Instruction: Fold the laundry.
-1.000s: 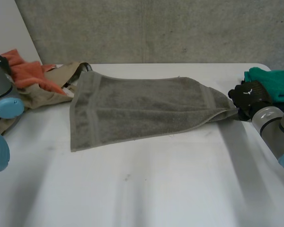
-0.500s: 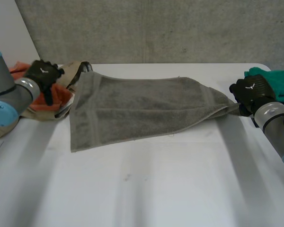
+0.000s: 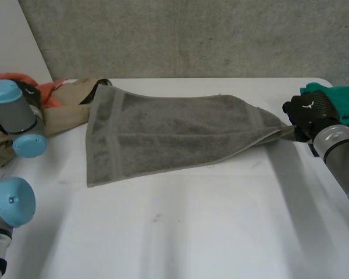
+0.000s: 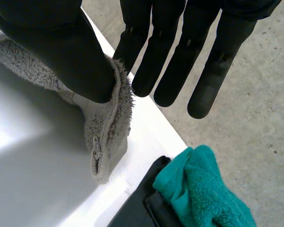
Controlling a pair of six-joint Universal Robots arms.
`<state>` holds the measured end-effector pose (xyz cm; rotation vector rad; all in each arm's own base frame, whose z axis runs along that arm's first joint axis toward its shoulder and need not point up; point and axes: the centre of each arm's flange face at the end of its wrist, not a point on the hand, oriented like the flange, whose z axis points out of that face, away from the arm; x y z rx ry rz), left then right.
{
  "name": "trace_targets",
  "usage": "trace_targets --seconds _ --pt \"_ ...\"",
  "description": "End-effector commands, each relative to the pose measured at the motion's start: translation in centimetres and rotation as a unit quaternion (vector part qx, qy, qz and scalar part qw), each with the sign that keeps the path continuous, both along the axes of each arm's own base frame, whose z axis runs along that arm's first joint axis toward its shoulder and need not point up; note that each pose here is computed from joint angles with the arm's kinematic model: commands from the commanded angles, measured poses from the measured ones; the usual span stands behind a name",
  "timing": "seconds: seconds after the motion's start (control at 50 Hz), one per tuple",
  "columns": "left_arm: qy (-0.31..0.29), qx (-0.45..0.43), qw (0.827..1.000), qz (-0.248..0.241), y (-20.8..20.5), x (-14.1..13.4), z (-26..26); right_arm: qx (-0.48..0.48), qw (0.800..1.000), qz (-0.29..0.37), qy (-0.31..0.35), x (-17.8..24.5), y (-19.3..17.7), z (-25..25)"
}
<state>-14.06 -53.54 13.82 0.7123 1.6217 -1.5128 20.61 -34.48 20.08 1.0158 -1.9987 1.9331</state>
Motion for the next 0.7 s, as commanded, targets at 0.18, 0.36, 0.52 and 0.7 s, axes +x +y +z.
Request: trace_targets --seconds 0.18,0.36,0.52,0.7 --pt "0.119 0.118 0.984 -0.054 5.2 -2.7 4.0 0.008 1.000 0.017 0.003 0.6 2.2 1.9" --pt "0.148 0.138 0.973 -0.115 11.3 -3.6 8.4 0.009 1.000 0.008 0.006 -0.3 3.2 4.5" --pt "0.179 0.245 0.930 -0.206 19.1 -6.8 6.0 0.022 1.000 0.005 0.011 -1.0 3.9 5.8" --pt "0.177 0.316 0.902 -0.236 22.9 -8.7 0.9 0.034 0.999 0.022 0.009 -0.7 4.9 6.1"
